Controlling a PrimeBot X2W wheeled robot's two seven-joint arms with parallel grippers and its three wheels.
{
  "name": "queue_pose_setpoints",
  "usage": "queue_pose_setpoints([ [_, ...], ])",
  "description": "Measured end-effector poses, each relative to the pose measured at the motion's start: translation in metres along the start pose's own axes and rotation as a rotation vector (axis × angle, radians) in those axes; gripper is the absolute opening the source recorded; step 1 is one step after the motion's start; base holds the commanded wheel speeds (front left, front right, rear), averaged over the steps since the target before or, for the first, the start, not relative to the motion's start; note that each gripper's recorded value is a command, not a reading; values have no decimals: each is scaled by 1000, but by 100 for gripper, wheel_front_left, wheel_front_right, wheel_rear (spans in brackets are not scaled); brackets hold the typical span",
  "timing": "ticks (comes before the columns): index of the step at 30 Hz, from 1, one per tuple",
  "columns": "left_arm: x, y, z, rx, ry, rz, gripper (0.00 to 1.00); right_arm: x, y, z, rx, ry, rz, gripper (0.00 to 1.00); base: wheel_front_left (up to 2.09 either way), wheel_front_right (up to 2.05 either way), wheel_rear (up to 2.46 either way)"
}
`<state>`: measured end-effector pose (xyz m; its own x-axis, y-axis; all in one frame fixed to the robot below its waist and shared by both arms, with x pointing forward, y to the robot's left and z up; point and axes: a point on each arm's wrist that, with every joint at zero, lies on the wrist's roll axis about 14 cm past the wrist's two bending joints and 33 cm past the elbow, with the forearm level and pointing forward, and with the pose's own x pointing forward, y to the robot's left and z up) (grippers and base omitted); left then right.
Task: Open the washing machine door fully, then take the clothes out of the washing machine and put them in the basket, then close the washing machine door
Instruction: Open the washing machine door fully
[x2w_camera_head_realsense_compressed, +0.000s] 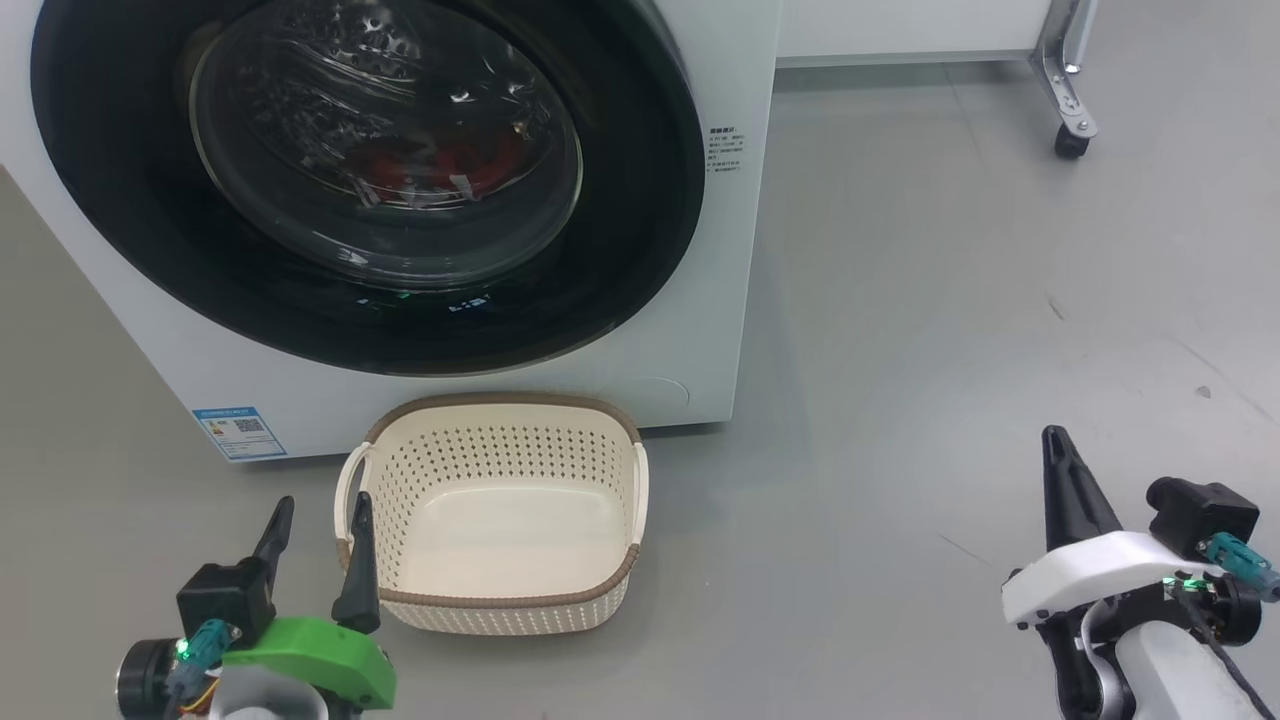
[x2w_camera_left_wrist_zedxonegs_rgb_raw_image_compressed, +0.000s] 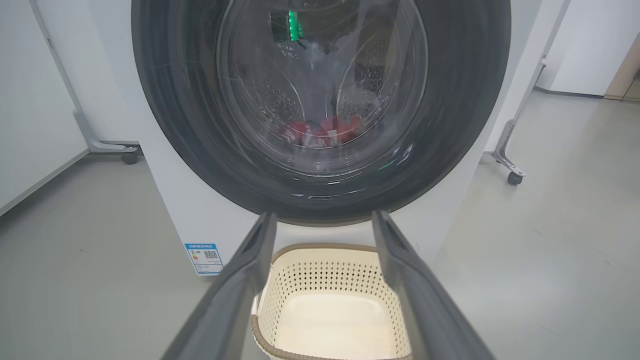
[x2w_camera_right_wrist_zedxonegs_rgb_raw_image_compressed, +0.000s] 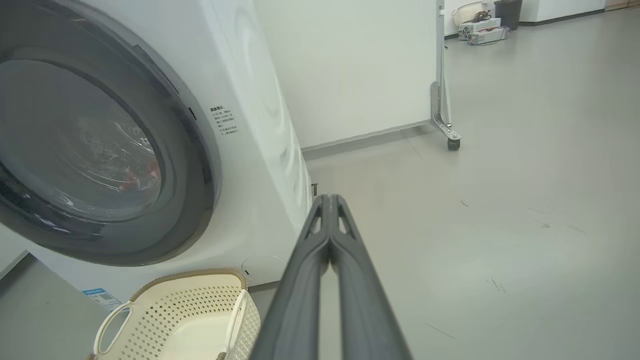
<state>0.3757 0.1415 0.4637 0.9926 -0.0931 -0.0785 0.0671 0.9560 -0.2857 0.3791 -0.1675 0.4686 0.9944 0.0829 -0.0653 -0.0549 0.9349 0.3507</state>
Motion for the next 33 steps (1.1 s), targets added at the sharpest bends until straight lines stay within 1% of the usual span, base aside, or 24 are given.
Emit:
queue_pose_setpoints([
  [2,3,0,2,5,-5,-2,100,4,-1,3,36,-11,-7,0,0,0,0],
  [6,6,1,1,6,-3,2,100,11,1,2,191,-23,-31,0,0,0,0],
  [8,7,1,0,4,2,2,100,15,1,1,296,-22,-50,0,0,0,0],
  [9,9,0,-1,6,2,-5,100,20,-1,-1,378,-19,-67,0,0,0,0],
  [11,14,-1,1,4,-5,-8,100,26,-5,0,462,-18,-86,0,0,0,0],
  [14,20,-1,2,0,-7,-7,100,38,-8,4,564,-16,-92,0,0,0,0],
  [15,20,-1,2,0,-7,-7,100,38,-8,4,564,-16,-92,0,0,0,0],
  [18,23,2,-1,3,1,-1,100,54,-8,9,650,-10,-84,0,0,0,0],
  [22,30,4,-2,1,3,0,100,76,-1,15,769,4,-50,0,0,0,0],
  [23,34,5,-2,4,3,2,100,87,4,17,823,18,-29,0,0,0,0],
  [24,36,6,-3,6,3,2,100,92,7,18,852,27,-17,0,0,0,0],
  [28,41,7,-5,9,8,-2,100,113,21,21,950,72,43,0,0,0,0],
  [33,48,11,-6,8,10,5,100,138,47,27,1030,135,146,0,0,0,0],
])
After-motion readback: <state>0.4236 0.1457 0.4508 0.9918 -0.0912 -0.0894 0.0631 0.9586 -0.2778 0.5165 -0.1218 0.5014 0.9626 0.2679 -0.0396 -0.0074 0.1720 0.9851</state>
